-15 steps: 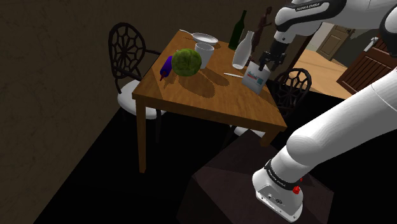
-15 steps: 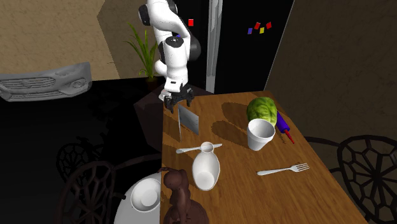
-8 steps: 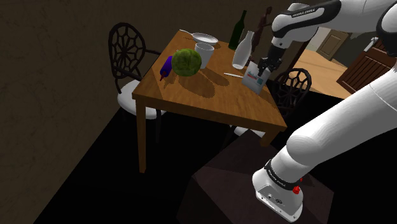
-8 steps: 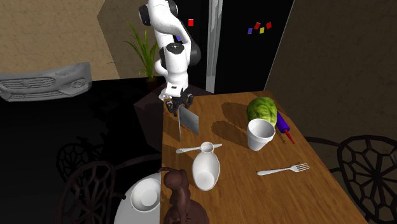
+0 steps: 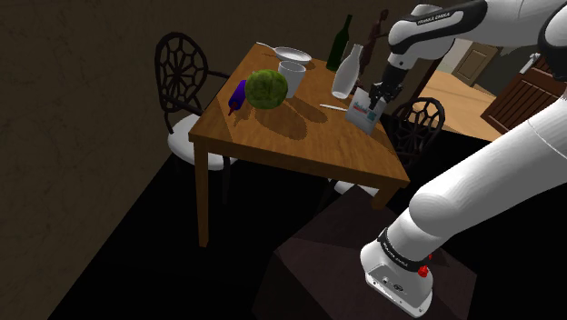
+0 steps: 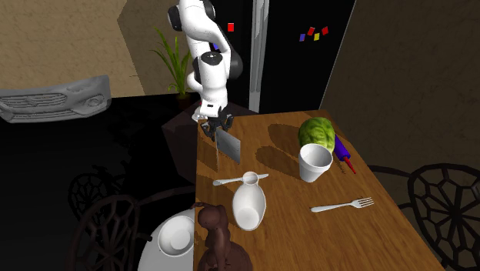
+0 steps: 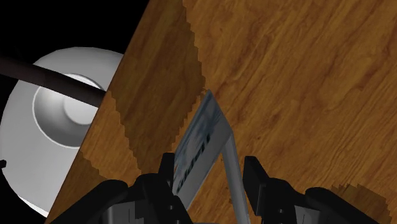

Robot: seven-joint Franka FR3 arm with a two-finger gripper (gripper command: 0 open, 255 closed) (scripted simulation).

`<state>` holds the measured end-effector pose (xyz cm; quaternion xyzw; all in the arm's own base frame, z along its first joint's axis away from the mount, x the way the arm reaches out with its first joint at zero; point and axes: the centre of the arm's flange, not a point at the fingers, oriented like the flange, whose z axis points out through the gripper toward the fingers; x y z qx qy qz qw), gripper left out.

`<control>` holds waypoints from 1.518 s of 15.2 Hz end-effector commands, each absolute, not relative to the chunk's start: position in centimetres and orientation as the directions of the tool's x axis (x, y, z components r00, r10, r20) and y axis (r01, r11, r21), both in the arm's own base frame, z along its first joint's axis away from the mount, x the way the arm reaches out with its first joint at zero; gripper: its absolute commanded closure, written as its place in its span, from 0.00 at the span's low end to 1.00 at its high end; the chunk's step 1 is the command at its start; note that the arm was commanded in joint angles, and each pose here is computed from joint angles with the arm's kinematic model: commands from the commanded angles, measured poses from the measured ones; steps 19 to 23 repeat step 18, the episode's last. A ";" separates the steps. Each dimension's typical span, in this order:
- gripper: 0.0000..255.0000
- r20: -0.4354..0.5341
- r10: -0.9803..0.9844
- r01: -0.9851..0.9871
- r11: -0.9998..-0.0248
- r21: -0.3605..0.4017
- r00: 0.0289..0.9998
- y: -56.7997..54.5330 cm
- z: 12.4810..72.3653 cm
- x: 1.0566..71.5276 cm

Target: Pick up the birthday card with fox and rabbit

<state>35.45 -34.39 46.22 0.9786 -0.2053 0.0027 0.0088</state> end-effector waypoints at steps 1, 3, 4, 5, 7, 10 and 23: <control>1.00 0.007 -0.402 -0.402 -0.916 0.016 0.916 -34.4 46.2 35.5; 1.00 0.007 -0.402 -0.402 -0.916 0.016 0.916 -34.4 47.2 35.5; 1.00 0.007 -0.402 -0.402 -0.916 0.016 0.916 -34.4 47.8 35.5; 1.00 0.007 -0.402 -0.402 -0.916 0.016 0.916 -34.4 48.3 35.5; 1.00 0.007 -0.402 -0.402 -0.916 0.016 0.916 -34.4 49.4 35.5; 1.00 0.007 -0.402 -0.402 -0.916 0.016 0.916 -34.4 50.9 35.5; 1.00 0.007 -0.402 -0.402 -0.916 0.016 0.916 -34.4 54.2 35.5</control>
